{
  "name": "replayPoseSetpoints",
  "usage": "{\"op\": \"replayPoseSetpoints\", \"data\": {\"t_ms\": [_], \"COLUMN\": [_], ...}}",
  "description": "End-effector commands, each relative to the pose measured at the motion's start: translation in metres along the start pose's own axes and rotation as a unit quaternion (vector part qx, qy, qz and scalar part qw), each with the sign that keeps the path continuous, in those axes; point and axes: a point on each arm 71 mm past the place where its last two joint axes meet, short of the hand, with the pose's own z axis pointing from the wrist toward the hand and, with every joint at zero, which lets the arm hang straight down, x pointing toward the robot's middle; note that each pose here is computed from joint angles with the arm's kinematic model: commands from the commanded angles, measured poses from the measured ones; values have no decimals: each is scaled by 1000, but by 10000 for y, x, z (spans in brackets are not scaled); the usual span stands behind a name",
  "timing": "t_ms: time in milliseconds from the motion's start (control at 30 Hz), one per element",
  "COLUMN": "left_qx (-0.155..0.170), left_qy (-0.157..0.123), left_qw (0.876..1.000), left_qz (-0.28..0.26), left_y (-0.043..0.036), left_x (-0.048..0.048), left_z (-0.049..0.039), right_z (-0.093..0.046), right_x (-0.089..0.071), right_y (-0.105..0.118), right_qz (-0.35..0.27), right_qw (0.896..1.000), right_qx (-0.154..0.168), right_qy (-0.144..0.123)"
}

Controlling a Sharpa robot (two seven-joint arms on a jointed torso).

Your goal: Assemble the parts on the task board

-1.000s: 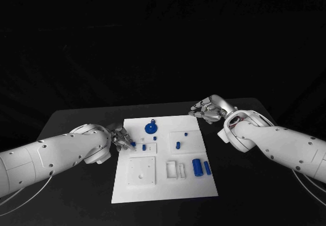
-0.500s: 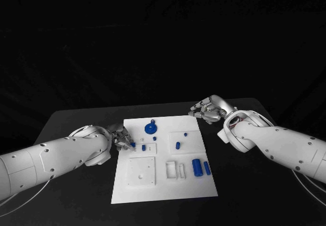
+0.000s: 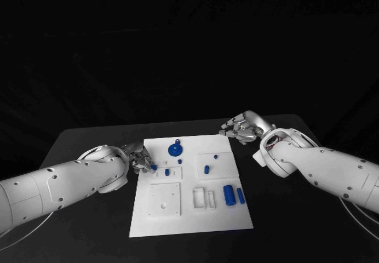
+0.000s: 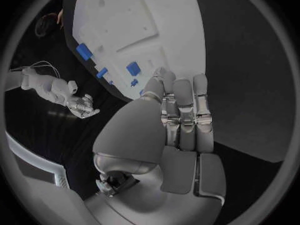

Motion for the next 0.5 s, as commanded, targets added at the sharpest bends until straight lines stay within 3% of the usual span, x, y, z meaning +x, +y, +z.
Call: {"op": "replayPoseSetpoints", "data": {"t_ms": [33,267,500], "left_qx": [29,47,58], "left_qy": [-19,-27,-32], "left_qw": [999,997,998], "left_qz": [35,47,23], "left_y": [-50,-77,-83], "left_x": [-18,-26,-32], "left_z": [2,0,-24], "right_z": [-2,-3,-2], "right_x": [21,31,52], "right_y": [26,46,80], "right_qz": [1,2,4], "right_qw": [1000,1000,1000], "right_qx": [-7,-10,-14], "right_qy": [7,8,10]}}
